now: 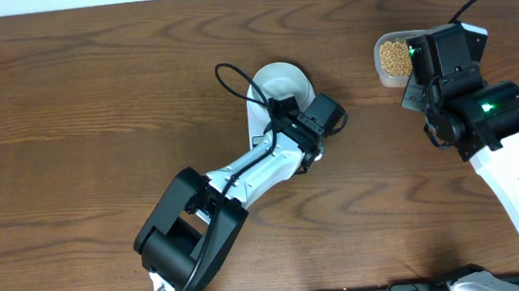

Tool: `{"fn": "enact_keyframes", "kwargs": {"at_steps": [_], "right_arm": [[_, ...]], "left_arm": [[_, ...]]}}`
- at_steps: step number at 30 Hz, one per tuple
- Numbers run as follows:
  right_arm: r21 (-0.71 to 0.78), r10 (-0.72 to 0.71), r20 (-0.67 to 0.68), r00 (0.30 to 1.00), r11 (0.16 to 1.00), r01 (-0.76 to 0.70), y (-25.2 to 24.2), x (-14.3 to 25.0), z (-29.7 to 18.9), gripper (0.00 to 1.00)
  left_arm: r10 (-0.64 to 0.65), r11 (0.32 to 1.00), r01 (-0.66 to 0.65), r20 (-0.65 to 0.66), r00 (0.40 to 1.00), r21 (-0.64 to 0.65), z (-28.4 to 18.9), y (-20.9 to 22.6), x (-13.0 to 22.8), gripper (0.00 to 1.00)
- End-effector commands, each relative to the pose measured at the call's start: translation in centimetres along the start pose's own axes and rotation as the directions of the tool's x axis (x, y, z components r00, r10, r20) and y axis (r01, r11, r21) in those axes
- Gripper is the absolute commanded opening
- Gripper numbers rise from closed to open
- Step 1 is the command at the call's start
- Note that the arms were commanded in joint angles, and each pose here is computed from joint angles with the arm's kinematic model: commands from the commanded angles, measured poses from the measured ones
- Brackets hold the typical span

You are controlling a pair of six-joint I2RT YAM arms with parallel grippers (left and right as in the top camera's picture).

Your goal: Scoop item into bowl and weigh 50g on scale

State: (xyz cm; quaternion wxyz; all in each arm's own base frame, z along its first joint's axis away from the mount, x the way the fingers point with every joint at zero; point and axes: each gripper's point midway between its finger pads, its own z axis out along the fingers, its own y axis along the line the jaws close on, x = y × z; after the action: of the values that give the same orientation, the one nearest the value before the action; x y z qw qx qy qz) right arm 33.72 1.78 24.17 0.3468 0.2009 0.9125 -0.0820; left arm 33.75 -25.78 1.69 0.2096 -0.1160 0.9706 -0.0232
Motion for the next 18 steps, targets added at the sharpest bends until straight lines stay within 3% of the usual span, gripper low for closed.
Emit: {"fn": "enact_keyframes", "kwargs": {"at_steps": [1,18], "right_arm": [[0.013,-0.008,-0.007,1.0,1.0,0.008,-0.19,0.21,0.38,0.01],[0.018,-0.013,-0.013,1.0,1.0,0.013,-0.3,0.38,0.41,0.01]], "left_arm": [[0.004,0.999,-0.004,-0.014,1.0,-0.046,1.29,0.94,0.79,0.07],[0.005,0.999,-0.006,-0.024,1.0,-0.051,1.32,1.1,1.01,0.07]]}}
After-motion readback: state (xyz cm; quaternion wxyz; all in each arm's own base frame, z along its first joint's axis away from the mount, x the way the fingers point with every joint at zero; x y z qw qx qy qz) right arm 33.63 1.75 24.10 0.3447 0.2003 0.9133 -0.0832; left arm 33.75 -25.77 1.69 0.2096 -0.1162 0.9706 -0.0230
